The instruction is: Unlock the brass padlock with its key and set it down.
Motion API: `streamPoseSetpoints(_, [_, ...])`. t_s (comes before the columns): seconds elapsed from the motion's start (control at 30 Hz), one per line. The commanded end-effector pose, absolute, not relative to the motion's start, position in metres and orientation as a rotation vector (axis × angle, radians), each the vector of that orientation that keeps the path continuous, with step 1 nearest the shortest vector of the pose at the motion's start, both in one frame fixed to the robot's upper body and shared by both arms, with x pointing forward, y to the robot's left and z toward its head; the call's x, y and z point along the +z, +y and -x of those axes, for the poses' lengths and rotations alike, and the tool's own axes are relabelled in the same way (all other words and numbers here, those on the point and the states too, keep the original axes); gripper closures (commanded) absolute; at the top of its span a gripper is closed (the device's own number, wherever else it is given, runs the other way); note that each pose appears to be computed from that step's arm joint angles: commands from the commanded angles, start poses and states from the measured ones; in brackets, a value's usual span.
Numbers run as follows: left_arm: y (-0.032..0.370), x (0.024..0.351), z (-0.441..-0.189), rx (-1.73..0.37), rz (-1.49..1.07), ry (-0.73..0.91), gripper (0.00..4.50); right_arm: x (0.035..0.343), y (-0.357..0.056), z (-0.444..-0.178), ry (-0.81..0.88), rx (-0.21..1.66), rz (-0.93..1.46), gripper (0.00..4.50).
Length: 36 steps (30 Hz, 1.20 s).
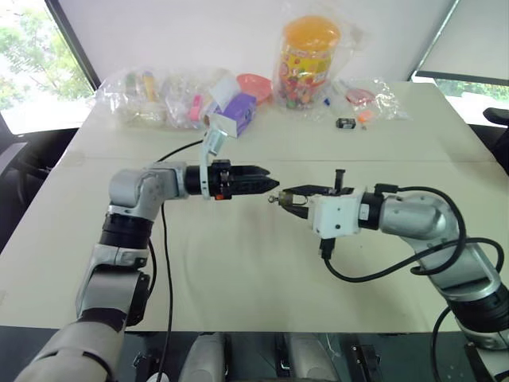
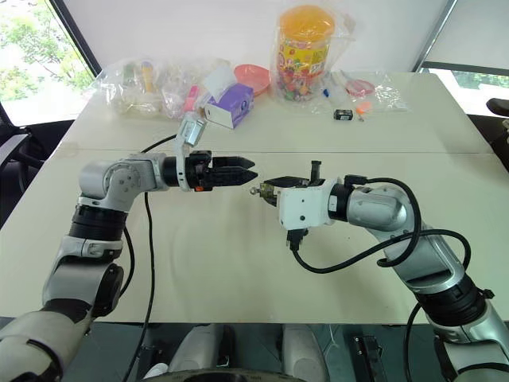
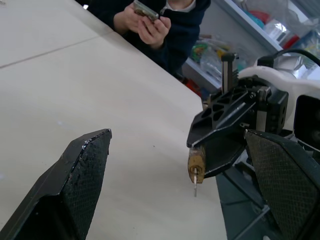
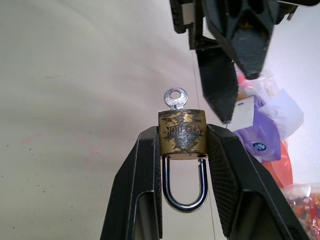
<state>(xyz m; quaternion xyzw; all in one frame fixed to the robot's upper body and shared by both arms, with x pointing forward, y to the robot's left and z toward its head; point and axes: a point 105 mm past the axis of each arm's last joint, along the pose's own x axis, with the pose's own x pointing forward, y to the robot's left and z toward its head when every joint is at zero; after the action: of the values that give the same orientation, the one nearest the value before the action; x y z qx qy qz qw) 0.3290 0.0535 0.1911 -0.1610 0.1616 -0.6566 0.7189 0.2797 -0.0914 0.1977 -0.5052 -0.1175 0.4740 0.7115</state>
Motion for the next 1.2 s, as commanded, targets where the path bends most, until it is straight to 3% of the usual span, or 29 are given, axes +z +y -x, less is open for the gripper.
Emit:
streamPoseSetpoints(0.03, [0.045, 0.197, -0.319, -1.513, 0.349, 0.341, 0.06, 0.206, -0.088, -0.277, -0.31, 1.042, 1.139, 3.79])
streamPoseSetpoints(0.27, [0.039, 0.188, -0.319, -1.503, 0.336, 0.343, 0.06, 0.206, -0.088, -0.277, -0.312, 1.04, 1.142, 3.79])
streamPoseSetpoints(0.3, [0.038, 0.186, -0.319, -1.502, 0.333, 0.343, 0.59, 0.206, -0.088, -0.277, -0.311, 1.04, 1.141, 3.79])
streamPoseSetpoints(0.33, [0.036, 0.184, -0.32, -1.495, 0.328, 0.339, 0.82, 0.207, -0.088, -0.277, -0.312, 1.038, 1.141, 3.79])
streamPoseSetpoints(0.57, [0.034, 0.181, -0.32, -1.495, 0.328, 0.339, 4.36, 0.208, -0.088, -0.276, -0.313, 1.034, 1.142, 3.79])
streamPoseSetpoints(1.2, [0.032, 0.172, -0.311, -1.526, 0.329, 0.415, 4.46, 0.212, -0.089, -0.278, -0.332, 1.021, 1.175, 3.79])
